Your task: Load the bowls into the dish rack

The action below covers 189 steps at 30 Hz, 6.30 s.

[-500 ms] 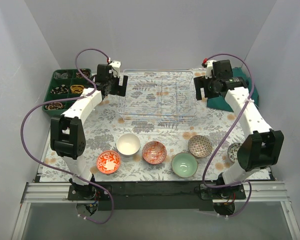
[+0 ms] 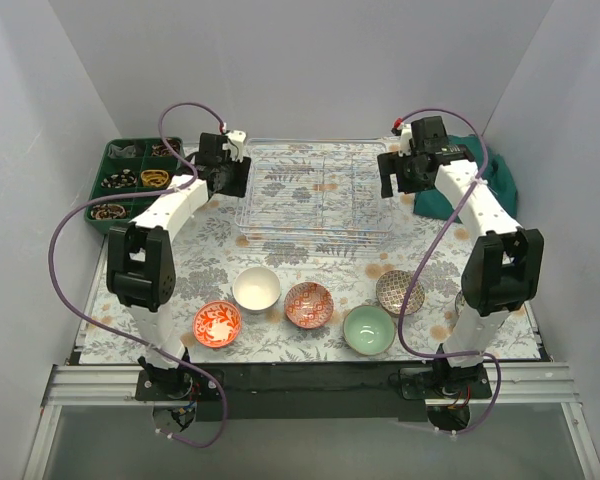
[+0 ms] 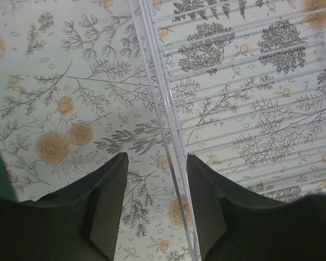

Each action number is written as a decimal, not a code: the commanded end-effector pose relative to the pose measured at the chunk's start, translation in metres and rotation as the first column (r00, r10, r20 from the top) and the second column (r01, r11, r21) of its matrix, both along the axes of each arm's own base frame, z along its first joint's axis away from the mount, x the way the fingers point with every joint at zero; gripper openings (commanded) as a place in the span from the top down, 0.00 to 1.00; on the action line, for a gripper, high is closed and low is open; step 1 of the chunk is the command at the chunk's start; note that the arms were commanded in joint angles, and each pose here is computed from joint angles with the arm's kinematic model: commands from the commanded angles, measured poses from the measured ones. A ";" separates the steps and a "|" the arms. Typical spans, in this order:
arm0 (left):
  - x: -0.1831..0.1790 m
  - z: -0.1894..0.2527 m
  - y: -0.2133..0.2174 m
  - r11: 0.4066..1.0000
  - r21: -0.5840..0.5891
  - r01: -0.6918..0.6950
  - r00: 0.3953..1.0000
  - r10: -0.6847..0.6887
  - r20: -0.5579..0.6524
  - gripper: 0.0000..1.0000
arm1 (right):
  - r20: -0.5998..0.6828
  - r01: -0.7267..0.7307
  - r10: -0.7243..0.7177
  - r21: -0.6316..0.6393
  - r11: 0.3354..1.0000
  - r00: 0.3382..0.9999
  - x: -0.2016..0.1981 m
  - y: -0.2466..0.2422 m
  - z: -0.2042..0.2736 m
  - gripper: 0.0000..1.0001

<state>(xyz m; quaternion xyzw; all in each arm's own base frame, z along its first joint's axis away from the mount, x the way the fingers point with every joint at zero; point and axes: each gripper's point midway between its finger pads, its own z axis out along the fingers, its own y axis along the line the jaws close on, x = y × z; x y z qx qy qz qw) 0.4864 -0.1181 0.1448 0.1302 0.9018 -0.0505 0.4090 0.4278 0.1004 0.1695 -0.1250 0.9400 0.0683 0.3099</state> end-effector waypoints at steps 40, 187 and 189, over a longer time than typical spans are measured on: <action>-0.076 0.025 -0.073 0.952 -0.227 0.204 0.967 -0.232 -0.107 0.39 | 0.229 0.034 0.003 -0.158 0.987 0.973 0.151 0.002 0.001 0.58; -0.147 0.020 0.106 0.917 -0.248 -0.314 0.949 0.296 -0.108 0.15 | -0.095 -0.620 0.995 -0.782 -0.059 0.025 -0.188 0.090 -0.119 0.99; -0.149 0.020 0.106 0.916 -0.247 -0.315 0.949 0.297 -0.109 0.15 | -0.086 -0.608 0.996 -0.789 -0.085 -0.028 -0.191 0.095 -0.114 0.99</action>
